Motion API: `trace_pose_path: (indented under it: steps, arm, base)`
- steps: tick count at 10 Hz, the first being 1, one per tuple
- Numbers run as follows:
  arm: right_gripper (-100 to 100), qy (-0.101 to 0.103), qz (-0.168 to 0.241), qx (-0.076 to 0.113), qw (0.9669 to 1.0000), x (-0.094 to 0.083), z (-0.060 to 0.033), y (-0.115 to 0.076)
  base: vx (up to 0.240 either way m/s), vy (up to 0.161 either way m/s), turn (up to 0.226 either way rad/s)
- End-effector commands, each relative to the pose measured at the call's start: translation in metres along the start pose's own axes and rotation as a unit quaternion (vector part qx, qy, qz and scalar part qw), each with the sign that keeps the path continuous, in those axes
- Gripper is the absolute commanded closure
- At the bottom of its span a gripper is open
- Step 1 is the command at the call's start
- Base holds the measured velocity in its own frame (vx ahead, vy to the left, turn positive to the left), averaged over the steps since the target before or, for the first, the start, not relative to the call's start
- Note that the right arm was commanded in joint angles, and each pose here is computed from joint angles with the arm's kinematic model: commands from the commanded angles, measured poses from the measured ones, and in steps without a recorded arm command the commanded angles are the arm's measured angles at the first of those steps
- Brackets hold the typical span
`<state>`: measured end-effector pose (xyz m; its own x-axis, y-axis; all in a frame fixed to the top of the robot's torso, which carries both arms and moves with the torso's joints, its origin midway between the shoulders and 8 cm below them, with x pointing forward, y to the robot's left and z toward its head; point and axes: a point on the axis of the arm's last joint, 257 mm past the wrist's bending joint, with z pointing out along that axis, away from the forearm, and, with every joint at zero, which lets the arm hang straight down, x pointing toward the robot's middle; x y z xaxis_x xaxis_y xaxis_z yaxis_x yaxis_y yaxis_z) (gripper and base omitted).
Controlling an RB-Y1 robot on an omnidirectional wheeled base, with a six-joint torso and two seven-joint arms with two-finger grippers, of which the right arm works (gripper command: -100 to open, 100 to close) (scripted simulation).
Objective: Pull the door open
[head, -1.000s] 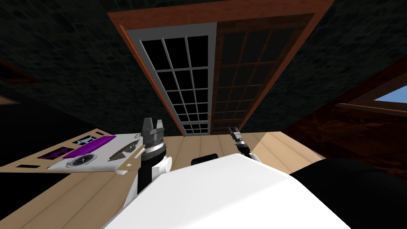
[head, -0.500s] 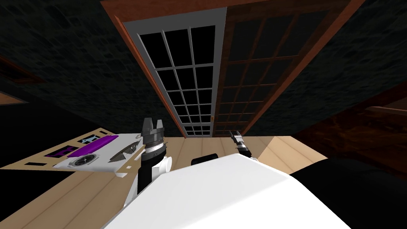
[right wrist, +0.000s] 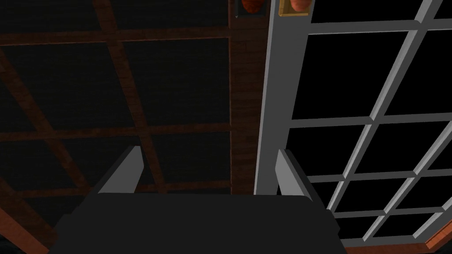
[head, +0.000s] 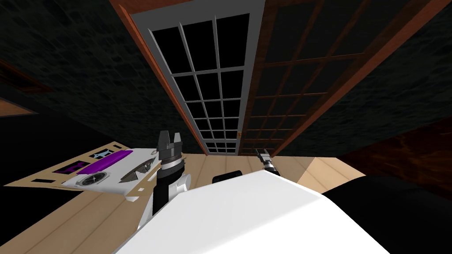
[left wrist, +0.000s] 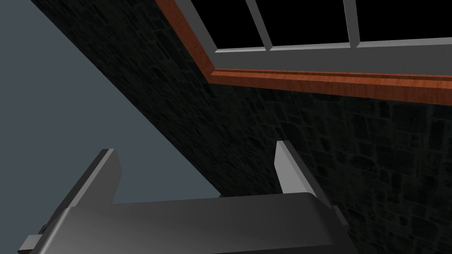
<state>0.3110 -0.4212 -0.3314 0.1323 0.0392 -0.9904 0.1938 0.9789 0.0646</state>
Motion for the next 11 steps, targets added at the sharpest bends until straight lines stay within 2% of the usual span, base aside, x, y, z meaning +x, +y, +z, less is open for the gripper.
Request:
trace_pose_path:
  steps: [1, 7, 10, 11]
  arm:
    - [-100, 0.010, -0.008, 0.007, 0.9999, 0.010, -0.0058, -0.002]
    - [-100, 0.048, -0.032, 0.033, 0.9978, 0.049, -0.0327, -0.004]
    - [-100, 0.059, -0.035, 0.041, 0.9968, 0.062, -0.0404, 0.002]
    - [-100, 0.057, -0.034, 0.040, 0.9970, 0.059, -0.0397, 0.000]
  base:
    - [0.161, 0.014, 0.039]
    - [0.163, 0.010, 0.058]
    - [0.200, -0.014, 0.050]
    - [0.098, -0.019, 0.016]
